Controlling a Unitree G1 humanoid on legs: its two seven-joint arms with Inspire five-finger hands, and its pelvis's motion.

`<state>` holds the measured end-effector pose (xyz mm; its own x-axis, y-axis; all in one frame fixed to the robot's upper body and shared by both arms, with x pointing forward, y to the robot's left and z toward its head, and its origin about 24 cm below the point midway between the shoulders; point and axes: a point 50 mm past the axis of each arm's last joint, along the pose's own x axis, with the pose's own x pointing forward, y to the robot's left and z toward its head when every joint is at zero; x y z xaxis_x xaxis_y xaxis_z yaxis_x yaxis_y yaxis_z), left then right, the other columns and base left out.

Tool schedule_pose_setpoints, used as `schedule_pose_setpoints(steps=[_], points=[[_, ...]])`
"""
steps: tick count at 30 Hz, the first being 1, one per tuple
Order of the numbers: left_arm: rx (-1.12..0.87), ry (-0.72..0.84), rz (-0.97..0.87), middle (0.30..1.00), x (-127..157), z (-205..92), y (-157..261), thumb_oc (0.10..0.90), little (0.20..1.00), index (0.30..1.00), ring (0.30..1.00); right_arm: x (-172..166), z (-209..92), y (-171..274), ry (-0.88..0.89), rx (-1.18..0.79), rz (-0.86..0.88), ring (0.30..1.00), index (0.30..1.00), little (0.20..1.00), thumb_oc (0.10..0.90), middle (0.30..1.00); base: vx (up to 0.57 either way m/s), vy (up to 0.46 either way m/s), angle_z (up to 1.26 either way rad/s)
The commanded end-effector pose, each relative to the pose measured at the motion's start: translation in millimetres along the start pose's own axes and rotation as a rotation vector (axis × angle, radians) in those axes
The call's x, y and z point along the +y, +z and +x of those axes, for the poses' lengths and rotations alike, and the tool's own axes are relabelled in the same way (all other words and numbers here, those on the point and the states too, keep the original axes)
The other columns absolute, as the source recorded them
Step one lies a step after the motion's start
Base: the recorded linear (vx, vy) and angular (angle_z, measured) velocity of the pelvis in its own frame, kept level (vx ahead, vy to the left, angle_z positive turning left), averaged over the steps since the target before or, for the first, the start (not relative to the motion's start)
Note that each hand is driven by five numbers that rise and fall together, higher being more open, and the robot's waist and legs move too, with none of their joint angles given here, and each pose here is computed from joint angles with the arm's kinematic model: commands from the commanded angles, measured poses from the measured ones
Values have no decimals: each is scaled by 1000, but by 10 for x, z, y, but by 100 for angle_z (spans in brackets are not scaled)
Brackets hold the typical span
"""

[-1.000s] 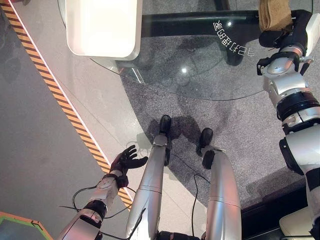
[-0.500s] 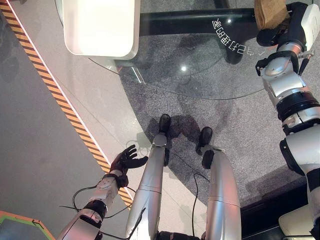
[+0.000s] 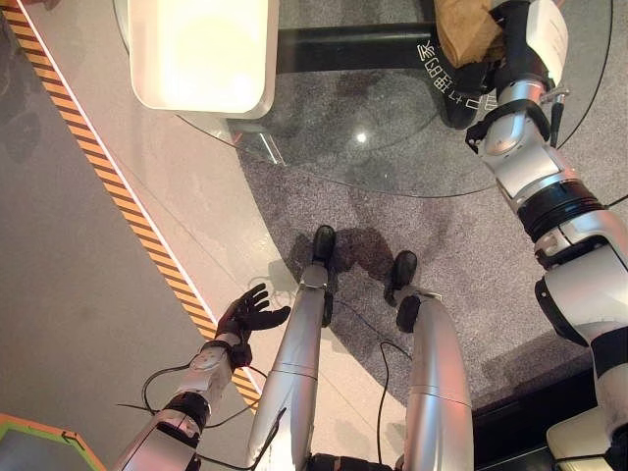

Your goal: Wipe the table with a cloth and put it in the basket.

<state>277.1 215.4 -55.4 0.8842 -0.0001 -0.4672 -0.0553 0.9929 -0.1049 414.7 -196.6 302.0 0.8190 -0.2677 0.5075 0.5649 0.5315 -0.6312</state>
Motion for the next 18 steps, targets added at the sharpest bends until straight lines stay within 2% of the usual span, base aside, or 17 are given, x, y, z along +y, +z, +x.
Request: schedule_pose_setpoints(steps=[1, 18], points=[[10, 13, -5, 900, 49, -53, -99, 800, 900, 900, 900, -88, -9, 590, 19, -292, -3, 300, 300, 200, 100, 300, 0, 0, 0], [-11, 14, -4, 900, -14, -22, -41, 800, 900, 900, 900, 320, -300, 786, 271, -422, -8, 300, 300, 200, 100, 300, -2, -1, 0]])
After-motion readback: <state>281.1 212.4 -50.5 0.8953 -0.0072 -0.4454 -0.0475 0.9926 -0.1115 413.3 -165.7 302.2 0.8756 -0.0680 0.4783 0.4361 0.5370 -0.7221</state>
